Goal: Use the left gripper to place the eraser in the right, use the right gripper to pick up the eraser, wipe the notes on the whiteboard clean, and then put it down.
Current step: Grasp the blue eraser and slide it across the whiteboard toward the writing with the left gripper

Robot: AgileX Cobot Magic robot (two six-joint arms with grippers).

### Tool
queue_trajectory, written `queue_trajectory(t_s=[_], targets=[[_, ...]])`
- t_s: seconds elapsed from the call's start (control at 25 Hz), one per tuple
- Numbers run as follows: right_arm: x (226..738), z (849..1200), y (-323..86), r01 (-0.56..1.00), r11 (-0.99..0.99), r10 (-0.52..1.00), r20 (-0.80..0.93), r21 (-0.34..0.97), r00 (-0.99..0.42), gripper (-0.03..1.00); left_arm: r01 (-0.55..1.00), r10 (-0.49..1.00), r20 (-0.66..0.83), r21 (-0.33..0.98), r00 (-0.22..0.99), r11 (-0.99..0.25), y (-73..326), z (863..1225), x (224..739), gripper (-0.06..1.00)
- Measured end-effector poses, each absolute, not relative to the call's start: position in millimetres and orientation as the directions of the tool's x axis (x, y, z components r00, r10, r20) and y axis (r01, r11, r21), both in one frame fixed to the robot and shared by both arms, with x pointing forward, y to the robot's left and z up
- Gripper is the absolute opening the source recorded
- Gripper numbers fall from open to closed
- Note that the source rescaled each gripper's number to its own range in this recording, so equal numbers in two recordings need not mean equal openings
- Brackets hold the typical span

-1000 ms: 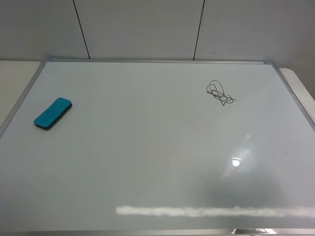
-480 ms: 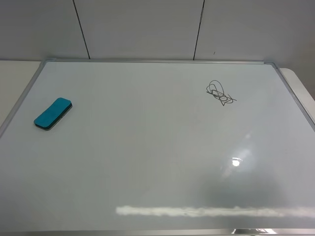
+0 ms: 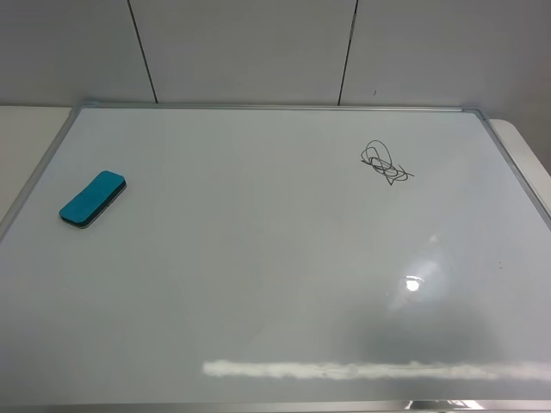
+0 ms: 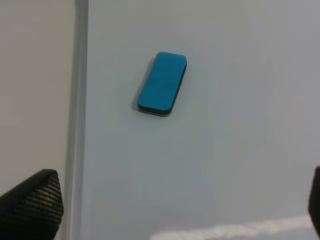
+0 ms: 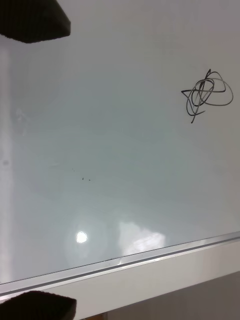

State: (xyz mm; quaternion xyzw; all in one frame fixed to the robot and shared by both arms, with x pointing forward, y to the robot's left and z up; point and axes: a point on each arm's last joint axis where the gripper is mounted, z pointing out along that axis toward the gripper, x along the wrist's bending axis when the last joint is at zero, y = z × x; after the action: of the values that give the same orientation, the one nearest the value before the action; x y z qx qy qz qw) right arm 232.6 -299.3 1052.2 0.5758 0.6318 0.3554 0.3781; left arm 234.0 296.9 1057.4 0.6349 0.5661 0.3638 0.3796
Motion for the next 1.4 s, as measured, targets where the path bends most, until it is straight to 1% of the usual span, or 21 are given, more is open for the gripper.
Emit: queue_trajectory(t_s=[0.12, 0.28, 0.4, 0.52, 0.6, 0.64, 0.72, 0.8, 0.84, 0.88, 0.96, 1.0, 1.12, 1.4], targets=[[233, 1052, -299, 0.459, 0.084, 0.996, -0.069, 0.884, -0.051, 1.0, 0.488, 0.993, 0.026, 0.87, 0.115, -0.079, 295, 1069, 248, 1.0], [233, 1052, -299, 0.459, 0.084, 0.996, -0.069, 0.884, -0.051, 1.0, 0.588, 0.988, 0.03, 0.8, 0.151, -0.115, 293, 1101, 288, 1.0], [233, 1052, -299, 0.459, 0.084, 0.996, -0.069, 0.884, -0.051, 1.0, 0.685, 0.977, 0.059, 0.705, 0.204, -0.186, 291, 1118, 333, 0.99], [233, 1052, -299, 0.459, 0.084, 0.996, -0.069, 0.884, -0.051, 1.0, 0.77, 0.959, 0.075, 0.58, 0.274, -0.265, 290, 1118, 388, 0.94], [233, 1052, -299, 0.459, 0.084, 0.996, -0.069, 0.884, -0.051, 1.0, 0.805, 0.945, 0.076, 0.504, 0.318, -0.312, 289, 1111, 420, 0.87], [233, 1052, -299, 0.459, 0.084, 0.996, -0.069, 0.884, -0.051, 1.0, 0.823, 0.94, 0.069, 0.465, 0.334, -0.326, 289, 1104, 436, 0.8], [233, 1052, -299, 0.459, 0.084, 0.996, -0.069, 0.884, -0.051, 1.0, 0.845, 0.932, 0.053, 0.406, 0.358, -0.347, 288, 1090, 461, 0.61], [233, 1052, -299, 0.459, 0.084, 0.996, -0.069, 0.884, -0.051, 1.0, 0.851, 0.926, 0.051, 0.378, 0.374, -0.364, 288, 1075, 482, 0.34], [233, 1052, -299, 0.459, 0.084, 0.996, -0.069, 0.884, -0.051, 1.0, 0.843, 0.921, 0.061, 0.382, 0.386, -0.379, 288, 1067, 493, 0.18], [233, 1052, -299, 0.459, 0.084, 0.996, -0.069, 0.884, -0.051, 1.0, 0.837, 0.916, 0.069, 0.382, 0.396, -0.391, 288, 1060, 502, 0.11], [233, 1052, -299, 0.459, 0.084, 0.996, -0.069, 0.884, -0.051, 1.0, 0.821, 0.911, 0.092, 0.405, 0.402, -0.403, 288, 1046, 520, 0.03], [233, 1052, -299, 0.459, 0.084, 0.996, -0.069, 0.884, -0.051, 1.0, 0.817, 0.91, 0.098, 0.41, 0.403, -0.406, 288, 1039, 527, 0.02], [233, 1052, -299, 0.459, 0.084, 0.996, -0.069, 0.884, -0.051, 1.0, 0.822, 0.911, 0.099, 0.4, 0.401, -0.406, 288, 1015, 546, 0.0], [233, 1052, -299, 0.459, 0.084, 0.996, -0.069, 0.884, -0.051, 1.0, 0.866, 0.914, 0.06, 0.303, 0.4, -0.399, 288, 948, 574, 0.0]])
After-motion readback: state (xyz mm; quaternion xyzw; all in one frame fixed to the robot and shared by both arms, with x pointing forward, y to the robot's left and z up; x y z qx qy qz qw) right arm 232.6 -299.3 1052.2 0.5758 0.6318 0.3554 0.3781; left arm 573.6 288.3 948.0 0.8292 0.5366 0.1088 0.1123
